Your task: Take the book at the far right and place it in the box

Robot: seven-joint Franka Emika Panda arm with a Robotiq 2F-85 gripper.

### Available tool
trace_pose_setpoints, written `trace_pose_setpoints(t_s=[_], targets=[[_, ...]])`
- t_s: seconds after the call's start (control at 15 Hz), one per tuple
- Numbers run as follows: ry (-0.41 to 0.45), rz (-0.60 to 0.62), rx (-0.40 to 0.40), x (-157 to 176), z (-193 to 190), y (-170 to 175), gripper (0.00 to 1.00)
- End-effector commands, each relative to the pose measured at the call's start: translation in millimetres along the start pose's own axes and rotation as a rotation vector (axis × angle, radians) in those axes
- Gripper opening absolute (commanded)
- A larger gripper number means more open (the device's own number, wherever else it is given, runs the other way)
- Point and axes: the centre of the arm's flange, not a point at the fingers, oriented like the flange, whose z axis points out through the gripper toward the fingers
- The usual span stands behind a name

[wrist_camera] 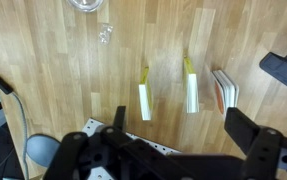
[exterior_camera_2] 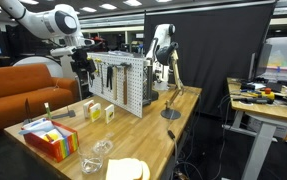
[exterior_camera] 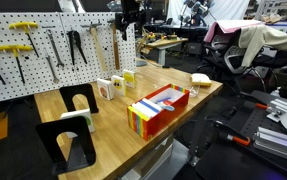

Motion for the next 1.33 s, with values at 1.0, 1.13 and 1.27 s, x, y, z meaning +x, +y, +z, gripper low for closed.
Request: trace_pose_setpoints(t_s=[1.0,1.13,1.27], targets=[[-0.065,-0.020,-0.025,94.9,173.7,21.3,1.00],[-0.084,-0.018,-0.022,93.2,183.4,22.2,1.00],[-0.107,-0.024,-0.015,89.8,193.6,20.2,1.00]])
